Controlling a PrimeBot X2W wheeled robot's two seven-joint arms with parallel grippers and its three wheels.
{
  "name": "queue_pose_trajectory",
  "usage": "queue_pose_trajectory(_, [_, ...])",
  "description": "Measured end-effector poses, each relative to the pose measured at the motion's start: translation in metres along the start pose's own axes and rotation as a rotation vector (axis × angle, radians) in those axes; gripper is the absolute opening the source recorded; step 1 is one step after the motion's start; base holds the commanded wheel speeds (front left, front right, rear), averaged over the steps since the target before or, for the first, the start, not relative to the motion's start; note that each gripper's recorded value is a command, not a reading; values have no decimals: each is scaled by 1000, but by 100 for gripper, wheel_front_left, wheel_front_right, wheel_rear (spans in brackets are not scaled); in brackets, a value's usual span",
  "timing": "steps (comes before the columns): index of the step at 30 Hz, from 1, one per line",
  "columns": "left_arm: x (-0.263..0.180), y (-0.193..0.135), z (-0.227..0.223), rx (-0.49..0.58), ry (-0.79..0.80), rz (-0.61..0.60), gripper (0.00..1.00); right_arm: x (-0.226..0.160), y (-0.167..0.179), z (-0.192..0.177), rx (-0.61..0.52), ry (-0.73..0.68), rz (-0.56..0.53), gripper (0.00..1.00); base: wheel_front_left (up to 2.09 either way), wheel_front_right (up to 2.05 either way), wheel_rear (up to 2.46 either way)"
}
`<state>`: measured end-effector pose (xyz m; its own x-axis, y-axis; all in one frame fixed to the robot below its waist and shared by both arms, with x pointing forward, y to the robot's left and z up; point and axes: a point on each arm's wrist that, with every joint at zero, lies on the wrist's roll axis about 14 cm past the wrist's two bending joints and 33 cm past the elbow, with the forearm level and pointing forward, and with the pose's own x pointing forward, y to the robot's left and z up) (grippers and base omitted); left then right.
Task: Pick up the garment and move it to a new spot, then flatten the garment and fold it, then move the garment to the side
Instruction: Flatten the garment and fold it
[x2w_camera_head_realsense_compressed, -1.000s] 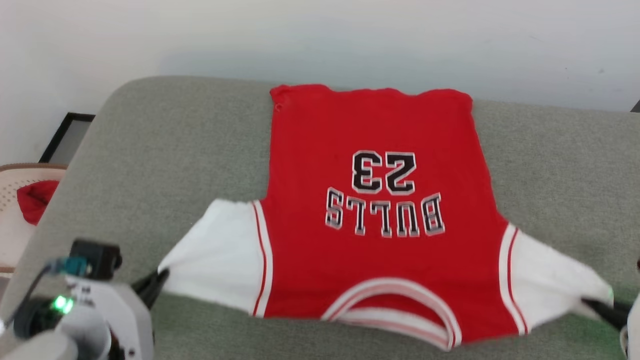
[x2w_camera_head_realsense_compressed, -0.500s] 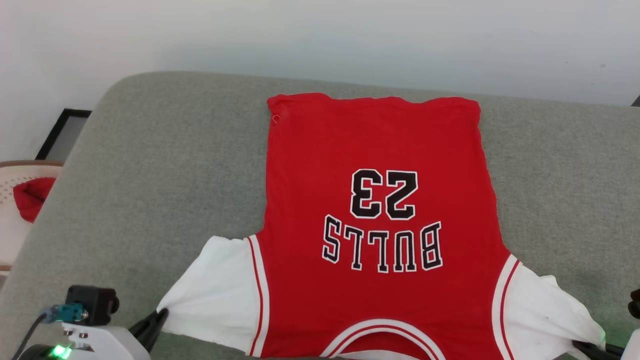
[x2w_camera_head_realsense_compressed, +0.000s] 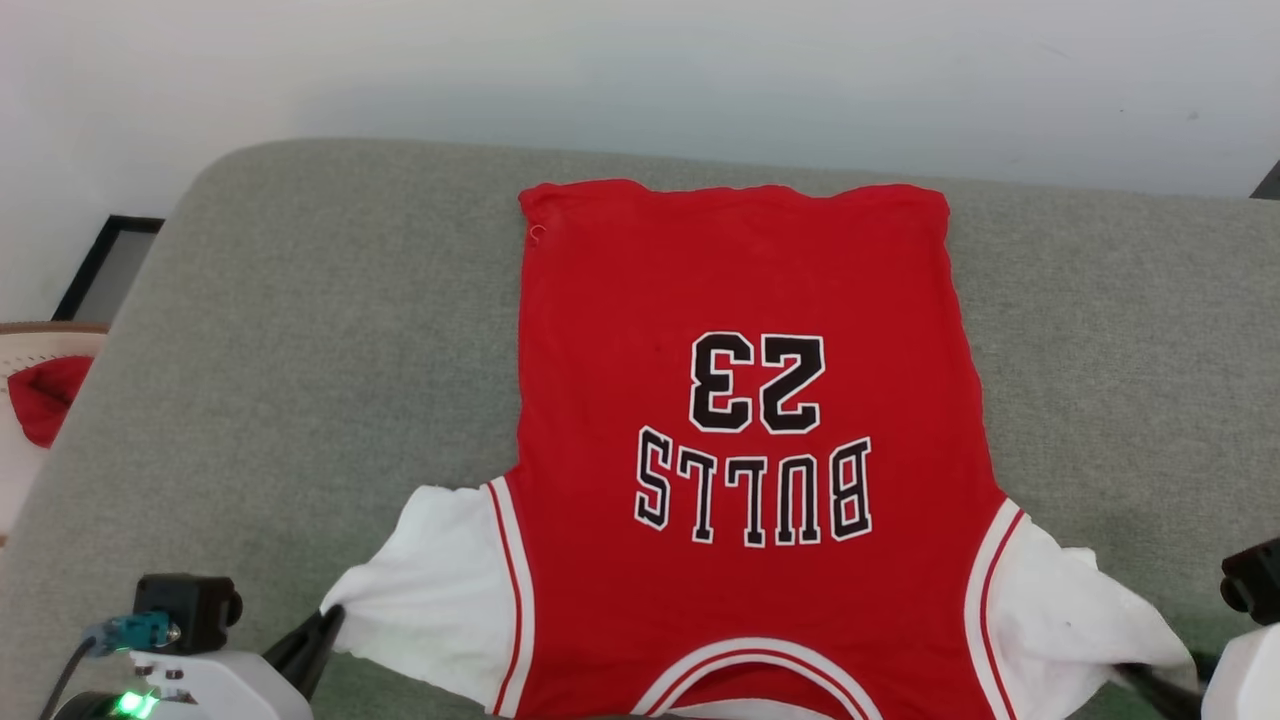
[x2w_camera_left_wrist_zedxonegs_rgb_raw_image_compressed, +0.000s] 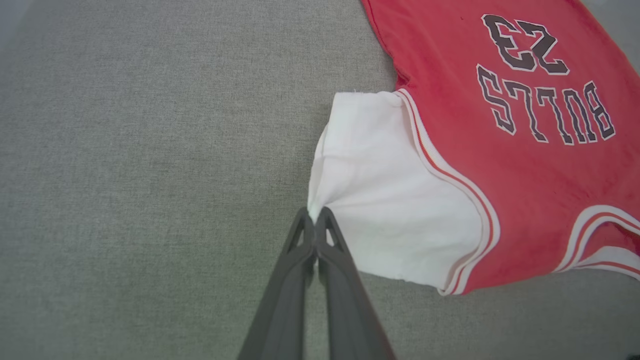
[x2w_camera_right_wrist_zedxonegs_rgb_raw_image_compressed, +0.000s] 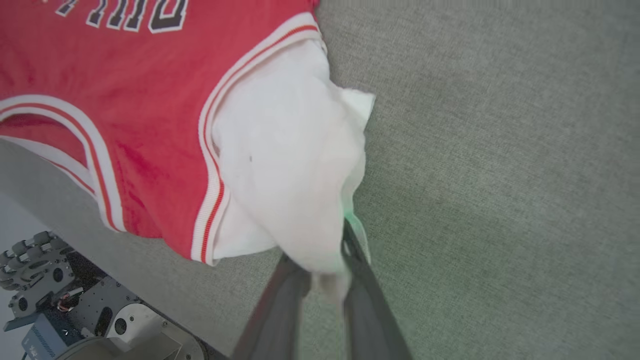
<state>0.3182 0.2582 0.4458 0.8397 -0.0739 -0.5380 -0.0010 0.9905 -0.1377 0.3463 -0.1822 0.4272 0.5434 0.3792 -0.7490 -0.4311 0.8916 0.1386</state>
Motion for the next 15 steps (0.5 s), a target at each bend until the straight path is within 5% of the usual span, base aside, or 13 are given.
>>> queue_pose_trajectory(7, [3,-5,-1,-10,-4,-4,0,-13,12,33,-66,-53,2,100,0,0,0])
queue_pose_trajectory(15, [10,-12,2,-32,-25,-15,0,-19,7,133,-180,-324,-51,100,0,0,0])
